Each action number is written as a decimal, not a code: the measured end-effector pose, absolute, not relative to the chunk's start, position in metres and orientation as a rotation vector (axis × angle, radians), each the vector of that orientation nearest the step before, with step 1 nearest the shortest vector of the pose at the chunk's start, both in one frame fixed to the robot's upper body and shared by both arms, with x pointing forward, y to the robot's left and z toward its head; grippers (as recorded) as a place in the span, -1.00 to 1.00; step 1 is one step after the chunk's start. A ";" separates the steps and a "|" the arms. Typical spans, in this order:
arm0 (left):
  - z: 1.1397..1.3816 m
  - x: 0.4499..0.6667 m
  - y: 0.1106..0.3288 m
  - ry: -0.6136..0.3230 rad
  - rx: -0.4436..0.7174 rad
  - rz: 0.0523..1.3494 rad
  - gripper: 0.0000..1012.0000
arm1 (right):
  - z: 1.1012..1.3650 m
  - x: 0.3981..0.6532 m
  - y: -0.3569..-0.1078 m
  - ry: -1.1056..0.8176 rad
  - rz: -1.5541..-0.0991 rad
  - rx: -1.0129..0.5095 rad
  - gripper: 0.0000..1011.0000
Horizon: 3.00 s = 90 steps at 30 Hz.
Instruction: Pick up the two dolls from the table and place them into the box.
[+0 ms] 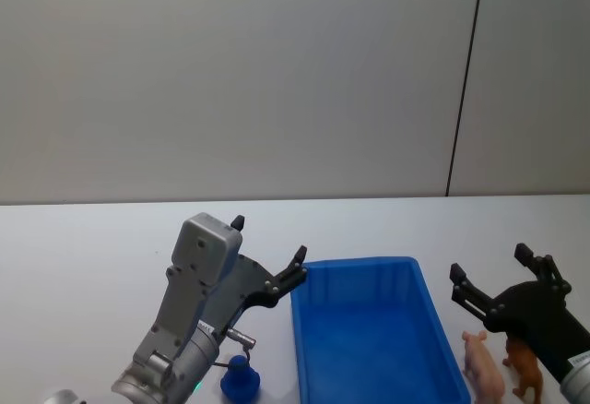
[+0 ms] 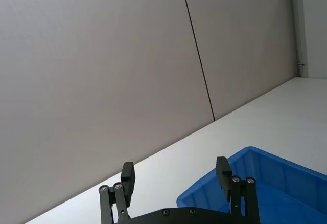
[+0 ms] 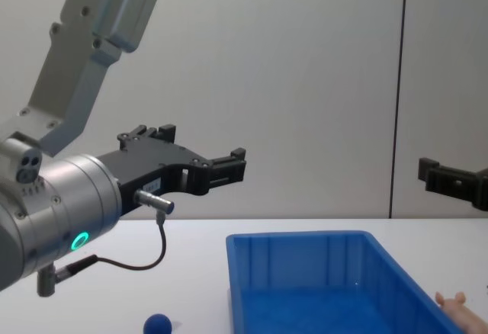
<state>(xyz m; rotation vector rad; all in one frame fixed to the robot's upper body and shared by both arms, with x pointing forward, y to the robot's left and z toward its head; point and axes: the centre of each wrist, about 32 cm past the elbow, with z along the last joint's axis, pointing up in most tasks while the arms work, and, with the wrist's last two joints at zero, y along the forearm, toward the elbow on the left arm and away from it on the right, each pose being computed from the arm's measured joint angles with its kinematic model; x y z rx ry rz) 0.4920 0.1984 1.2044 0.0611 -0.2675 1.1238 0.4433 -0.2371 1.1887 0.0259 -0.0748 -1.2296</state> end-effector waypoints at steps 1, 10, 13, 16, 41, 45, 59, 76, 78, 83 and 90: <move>1.204 0.492 0.198 -0.268 0.061 1.124 0.98 | 1.189 0.443 -0.237 -0.075 -1.230 0.026 0.98; 1.204 0.492 0.198 -0.268 0.061 1.124 0.98 | 1.189 0.443 -0.237 -0.075 -1.230 0.026 0.98; 1.204 0.492 0.198 -0.268 0.061 1.124 0.98 | 1.189 0.443 -0.237 -0.075 -1.230 0.026 0.98; 1.204 0.492 0.198 -0.267 0.061 1.124 0.98 | 1.189 0.443 -0.237 -0.075 -1.230 0.026 0.98; 1.204 0.492 0.198 -0.268 0.061 1.124 0.98 | 1.189 0.431 -0.236 -0.025 -1.349 -0.048 0.98; 1.204 0.492 0.198 -0.267 0.061 1.124 0.98 | 1.188 0.428 -0.239 -0.007 -1.381 -0.079 0.98; 1.204 0.492 0.198 -0.268 0.061 1.124 0.98 | 1.175 0.419 -0.252 0.043 -1.442 -0.185 0.98; 1.204 0.492 0.198 -0.268 0.061 1.124 0.98 | 1.145 0.426 -0.259 0.094 -1.393 -0.273 0.98; 1.204 0.492 0.198 -0.268 0.061 1.124 0.98 | 1.143 0.427 -0.259 0.097 -1.390 -0.278 0.98; 1.204 0.492 0.198 -0.268 0.061 1.124 0.98 | 1.136 0.430 -0.260 0.106 -1.387 -0.295 0.98; 1.204 0.492 0.198 -0.268 0.061 1.124 0.98 | 1.131 0.433 -0.260 0.118 -1.390 -0.314 0.75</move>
